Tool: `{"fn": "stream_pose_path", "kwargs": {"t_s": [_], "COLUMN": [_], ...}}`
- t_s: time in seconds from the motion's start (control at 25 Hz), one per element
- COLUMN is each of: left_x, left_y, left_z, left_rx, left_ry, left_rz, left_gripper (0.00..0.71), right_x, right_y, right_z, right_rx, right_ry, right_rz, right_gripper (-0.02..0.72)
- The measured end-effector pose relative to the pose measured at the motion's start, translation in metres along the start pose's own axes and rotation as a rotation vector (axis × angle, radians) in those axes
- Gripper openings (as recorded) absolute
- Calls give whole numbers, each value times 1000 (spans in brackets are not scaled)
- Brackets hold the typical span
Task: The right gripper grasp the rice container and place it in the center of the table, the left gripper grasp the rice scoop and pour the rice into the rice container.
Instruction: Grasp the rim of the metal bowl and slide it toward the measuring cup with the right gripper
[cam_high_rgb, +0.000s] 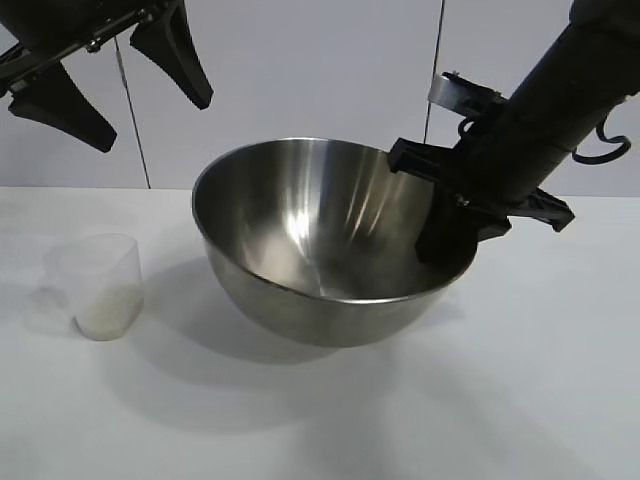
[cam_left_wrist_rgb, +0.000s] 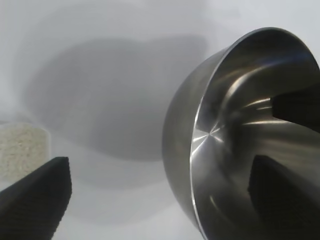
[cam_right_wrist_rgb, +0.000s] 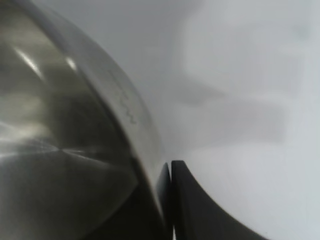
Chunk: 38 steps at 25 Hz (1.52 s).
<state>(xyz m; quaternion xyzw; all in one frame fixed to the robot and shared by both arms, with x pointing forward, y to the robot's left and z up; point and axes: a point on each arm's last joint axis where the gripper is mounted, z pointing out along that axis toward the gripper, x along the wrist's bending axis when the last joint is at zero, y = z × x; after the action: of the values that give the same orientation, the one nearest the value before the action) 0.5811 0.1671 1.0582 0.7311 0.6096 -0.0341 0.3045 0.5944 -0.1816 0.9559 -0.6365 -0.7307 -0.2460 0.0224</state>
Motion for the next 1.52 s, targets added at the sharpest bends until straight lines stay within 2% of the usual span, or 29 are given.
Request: {"fn": "stream_pose_path", "kwargs": {"t_s": [0.32, 1.04, 1.08, 1.16, 1.28, 1.32, 1.4, 1.52], "left_x": [0, 0, 0, 0, 0, 0, 0, 0], "left_y": [0, 0, 0, 0, 0, 0, 0, 0], "left_z": [0, 0, 0, 0, 0, 0, 0, 0], "left_rx": [0, 1, 1, 1, 1, 1, 1, 3], "left_ry": [0, 0, 0, 0, 0, 0, 0, 0], "left_rz": [0, 2, 2, 2, 2, 2, 4, 20], "left_gripper": [694, 694, 694, 694, 694, 694, 694, 694], "right_x": [-7, 4, 5, 5, 6, 7, 11, 16], "right_y": [8, 1, 1, 2, 2, 2, 6, 15], "right_z": [31, 53, 53, 53, 51, 48, 38, 14], "right_rx": [44, 76, 76, 73, 76, 74, 59, 45], "right_ry": [-17, -37, -35, -35, -32, -30, -22, 0], "right_rz": [26, 17, 26, 35, 37, 35, 28, 33], "right_gripper": [12, 25, 52, 160, 479, 554, 636, 670]}}
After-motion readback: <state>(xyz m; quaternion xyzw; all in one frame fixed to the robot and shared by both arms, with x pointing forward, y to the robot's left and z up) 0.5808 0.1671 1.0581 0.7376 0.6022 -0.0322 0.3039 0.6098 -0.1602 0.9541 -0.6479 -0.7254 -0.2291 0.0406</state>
